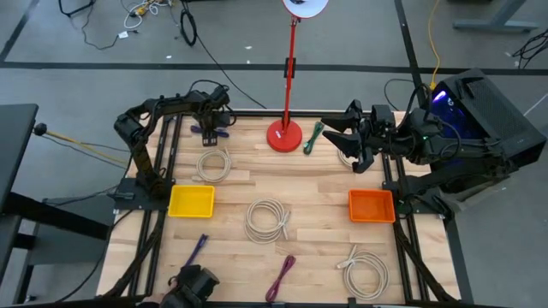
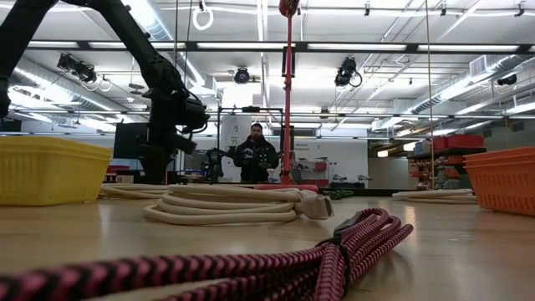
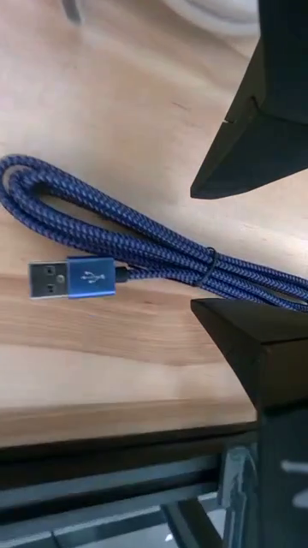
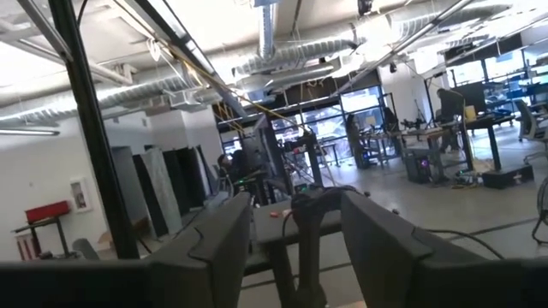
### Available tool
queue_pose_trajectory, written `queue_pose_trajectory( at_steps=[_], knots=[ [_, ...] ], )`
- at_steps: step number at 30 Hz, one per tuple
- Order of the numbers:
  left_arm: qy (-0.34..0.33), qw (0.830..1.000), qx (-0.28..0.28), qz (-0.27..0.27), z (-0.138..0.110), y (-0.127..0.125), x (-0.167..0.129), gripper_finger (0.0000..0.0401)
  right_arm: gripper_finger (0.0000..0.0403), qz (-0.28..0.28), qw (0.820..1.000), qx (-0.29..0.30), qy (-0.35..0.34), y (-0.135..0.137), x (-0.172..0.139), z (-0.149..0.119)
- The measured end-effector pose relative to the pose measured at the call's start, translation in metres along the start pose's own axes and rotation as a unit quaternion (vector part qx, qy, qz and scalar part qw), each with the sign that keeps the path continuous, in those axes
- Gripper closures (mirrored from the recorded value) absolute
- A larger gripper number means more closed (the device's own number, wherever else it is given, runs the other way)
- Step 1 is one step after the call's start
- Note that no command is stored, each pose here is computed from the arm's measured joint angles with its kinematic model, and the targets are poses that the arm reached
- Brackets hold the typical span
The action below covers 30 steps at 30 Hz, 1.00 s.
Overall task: Pick & Place USB Port
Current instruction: Put the black and blue charger cable into the yellow bin
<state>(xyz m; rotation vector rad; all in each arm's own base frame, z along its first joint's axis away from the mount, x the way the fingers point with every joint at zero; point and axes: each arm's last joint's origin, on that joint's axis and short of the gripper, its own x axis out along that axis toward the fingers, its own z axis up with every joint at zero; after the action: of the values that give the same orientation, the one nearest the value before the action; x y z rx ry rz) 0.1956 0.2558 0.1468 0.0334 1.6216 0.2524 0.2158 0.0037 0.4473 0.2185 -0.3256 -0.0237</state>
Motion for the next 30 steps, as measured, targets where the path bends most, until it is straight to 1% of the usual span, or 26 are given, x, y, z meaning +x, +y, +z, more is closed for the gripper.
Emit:
queue_pose_trajectory(
  at_steps=[3, 7, 11, 12, 14, 15, 17, 18, 19, 22, 26, 30],
  knots=[
    [0.012, 1.000, 0.005, -0.012, 0.003, -0.002, 0.011, 0.0195, 0.0215, 0.002, 1.000, 0.001, 0.001, 0.001, 0.000, 0.000],
    [0.033, 0.999, 0.013, -0.002, 0.006, -0.004, 0.017, 0.0195, 0.0215, 0.005, 1.000, 0.001, 0.001, 0.003, 0.000, -0.001],
    [0.026, 1.000, 0.013, -0.008, 0.006, -0.003, 0.019, 0.0203, 0.0215, 0.004, 1.000, 0.000, 0.001, 0.003, 0.000, -0.001],
    [0.024, 1.000, 0.013, -0.012, 0.006, -0.004, 0.019, 0.0214, 0.0215, 0.004, 1.000, 0.000, 0.001, 0.003, 0.000, -0.001],
    [0.024, 0.999, 0.013, -0.021, 0.006, -0.005, 0.019, 0.0253, 0.0215, 0.004, 1.000, -0.001, 0.001, 0.003, 0.000, -0.001],
    [0.025, 0.999, 0.013, -0.025, 0.005, -0.006, 0.019, 0.0282, 0.0215, 0.004, 1.000, -0.004, 0.001, 0.003, 0.000, -0.001],
    [0.029, 0.999, 0.004, -0.032, 0.005, -0.007, 0.019, 0.0352, 0.0215, 0.004, 1.000, -0.010, 0.001, 0.003, 0.000, -0.001],
    [0.028, 0.999, -0.005, -0.031, 0.005, -0.007, 0.019, 0.0372, 0.0215, 0.004, 1.000, -0.011, 0.001, 0.003, 0.000, -0.001],
    [0.026, 0.999, -0.015, -0.033, 0.005, -0.007, 0.019, 0.0378, 0.0215, 0.004, 1.000, -0.011, 0.001, 0.003, 0.000, -0.001],
    [0.027, 0.999, -0.038, -0.029, 0.006, -0.008, 0.018, 0.0379, 0.0215, 0.003, 1.000, -0.015, 0.001, 0.002, 0.000, -0.001],
    [0.024, 0.998, -0.049, -0.024, 0.007, -0.008, 0.008, 0.0382, 0.0215, -0.012, 1.000, -0.028, -0.001, 0.001, 0.000, 0.000],
    [0.017, 0.998, -0.052, -0.021, 0.005, -0.006, -0.015, 0.0386, 0.0215, -0.014, 0.999, -0.042, 0.003, 0.001, 0.000, -0.001]
  ],
)
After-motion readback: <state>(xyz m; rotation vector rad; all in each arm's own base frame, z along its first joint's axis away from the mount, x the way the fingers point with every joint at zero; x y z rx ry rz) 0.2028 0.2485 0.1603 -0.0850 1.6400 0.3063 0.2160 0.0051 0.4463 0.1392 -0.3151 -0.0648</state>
